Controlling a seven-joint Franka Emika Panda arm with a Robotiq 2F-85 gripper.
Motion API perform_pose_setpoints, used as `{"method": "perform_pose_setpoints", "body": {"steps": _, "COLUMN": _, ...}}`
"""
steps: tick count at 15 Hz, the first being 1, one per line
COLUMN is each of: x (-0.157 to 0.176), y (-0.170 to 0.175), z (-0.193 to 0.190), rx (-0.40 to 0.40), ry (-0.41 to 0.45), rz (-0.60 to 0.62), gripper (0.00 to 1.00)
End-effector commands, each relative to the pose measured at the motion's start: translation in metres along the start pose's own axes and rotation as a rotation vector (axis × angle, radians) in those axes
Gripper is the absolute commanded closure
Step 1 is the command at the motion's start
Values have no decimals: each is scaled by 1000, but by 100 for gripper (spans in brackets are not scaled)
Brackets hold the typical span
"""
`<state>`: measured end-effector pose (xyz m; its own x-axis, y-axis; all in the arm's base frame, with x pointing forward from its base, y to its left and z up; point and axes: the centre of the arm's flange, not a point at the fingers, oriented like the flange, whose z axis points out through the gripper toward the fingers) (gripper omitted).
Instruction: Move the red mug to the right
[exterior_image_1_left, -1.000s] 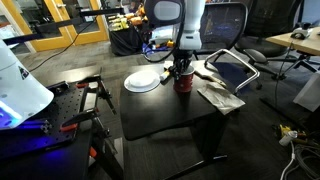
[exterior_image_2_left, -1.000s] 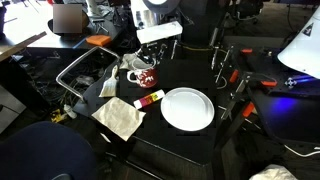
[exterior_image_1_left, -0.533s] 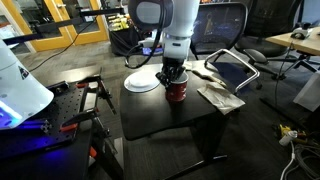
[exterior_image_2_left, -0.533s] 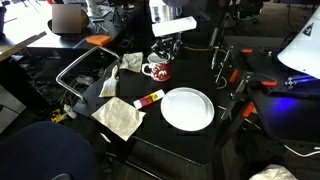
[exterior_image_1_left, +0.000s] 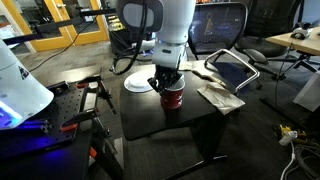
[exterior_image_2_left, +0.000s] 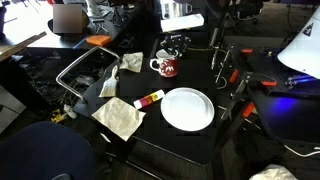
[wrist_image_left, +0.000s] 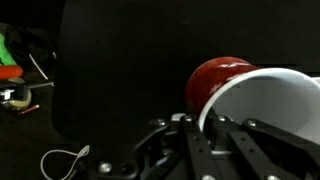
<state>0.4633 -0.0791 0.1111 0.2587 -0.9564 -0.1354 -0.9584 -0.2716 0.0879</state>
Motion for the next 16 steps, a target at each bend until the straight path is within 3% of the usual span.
{"method": "perform_pose_setpoints", "body": {"steps": 1, "x": -1, "y": 16, "z": -1, "rx": 7, "ry": 1, "rz": 55, "gripper": 98}}
{"method": "perform_pose_setpoints", "body": {"steps": 2, "x": -1, "y": 16, "z": -1, "rx": 8, "ry": 0, "rz": 55, "gripper": 98}}
{"method": "perform_pose_setpoints", "body": {"steps": 4, "x": -2, "y": 16, "z": -2, "rx": 7, "ry": 2, "rz": 54, "gripper": 64}}
{"method": "perform_pose_setpoints", "body": {"steps": 12, "x": -23, "y": 29, "z": -31, "rx": 47, "ry": 82, "rz": 47, "gripper": 7}}
{"method": "perform_pose_setpoints", "body": {"steps": 13, "x": -27, "y": 31, "z": -38, "rx": 61, "ry": 95, "rz": 35, "gripper": 1}}
{"method": "perform_pose_setpoints", "body": {"steps": 16, "x": -46, "y": 39, "z": -62, "rx": 82, "ry": 124, "rz": -14, "gripper": 0}}
